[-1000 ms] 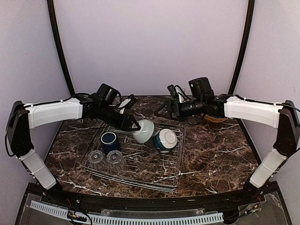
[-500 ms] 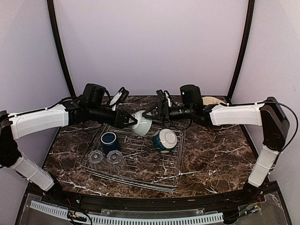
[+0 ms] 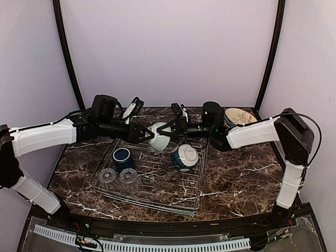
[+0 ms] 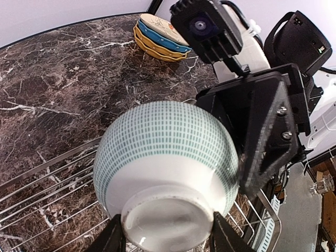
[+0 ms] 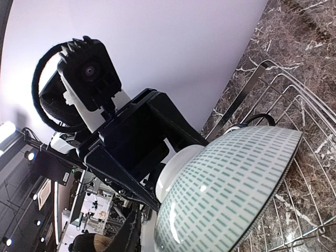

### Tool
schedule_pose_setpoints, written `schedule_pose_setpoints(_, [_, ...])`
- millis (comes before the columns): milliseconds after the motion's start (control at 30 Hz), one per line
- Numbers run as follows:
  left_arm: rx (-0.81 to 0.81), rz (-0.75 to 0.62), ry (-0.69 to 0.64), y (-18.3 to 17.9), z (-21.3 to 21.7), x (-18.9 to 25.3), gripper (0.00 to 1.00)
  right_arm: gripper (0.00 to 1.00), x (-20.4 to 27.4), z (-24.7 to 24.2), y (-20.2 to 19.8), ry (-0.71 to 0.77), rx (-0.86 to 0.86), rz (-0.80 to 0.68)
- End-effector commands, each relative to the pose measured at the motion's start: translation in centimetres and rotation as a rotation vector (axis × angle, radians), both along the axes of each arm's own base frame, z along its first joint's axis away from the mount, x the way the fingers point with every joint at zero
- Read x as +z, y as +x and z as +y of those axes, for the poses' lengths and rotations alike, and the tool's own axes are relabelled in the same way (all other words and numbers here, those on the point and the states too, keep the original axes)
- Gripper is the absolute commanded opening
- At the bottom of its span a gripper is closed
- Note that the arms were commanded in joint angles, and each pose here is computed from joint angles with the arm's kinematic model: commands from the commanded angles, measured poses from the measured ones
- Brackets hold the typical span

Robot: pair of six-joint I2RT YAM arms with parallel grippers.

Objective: Unload the mixed dishes from the dish rack
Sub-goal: Pass from the left arm to the right, then place the bowl at the center of the board.

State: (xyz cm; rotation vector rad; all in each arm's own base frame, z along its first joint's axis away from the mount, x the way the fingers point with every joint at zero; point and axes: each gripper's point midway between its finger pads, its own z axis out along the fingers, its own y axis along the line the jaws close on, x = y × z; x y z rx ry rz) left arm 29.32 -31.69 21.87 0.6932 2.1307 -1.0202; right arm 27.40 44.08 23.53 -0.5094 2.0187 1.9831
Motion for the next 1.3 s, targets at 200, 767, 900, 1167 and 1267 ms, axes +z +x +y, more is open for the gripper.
schedule_pose_setpoints(200, [-0.029, -0.067, -0.078, -0.4, -0.5, 2.9, 0.21, 0.02, 1.7, 0.0, -1.4, 0.088, 0.057, -0.053])
schedule_pose_setpoints(767, [0.021, -0.17, -0.089, -0.5, 0.9, 5.0, 0.88, 0.0, 3.4, -3.8, 1.2, -0.158, -0.122, -0.28])
schedule_pose_setpoints(900, [0.024, -0.17, -0.082, -0.5, 0.9, 5.0, 0.89, 0.0, 3.8, -6.2, 2.7, -0.29, -0.237, -0.389])
schedule_pose_setpoints(1167, [0.024, -0.167, -0.081, -0.4, 0.9, 4.9, 0.9, 0.0, -0.4, -16.8, 5.9, -0.808, -0.582, -0.426])
schedule_pose_setpoints(1267, [0.024, -0.167, -0.075, -0.3, 0.8, 4.5, 0.9, 0.0, -2.3, -22.5, 6.8, -1.014, -0.736, -0.359])
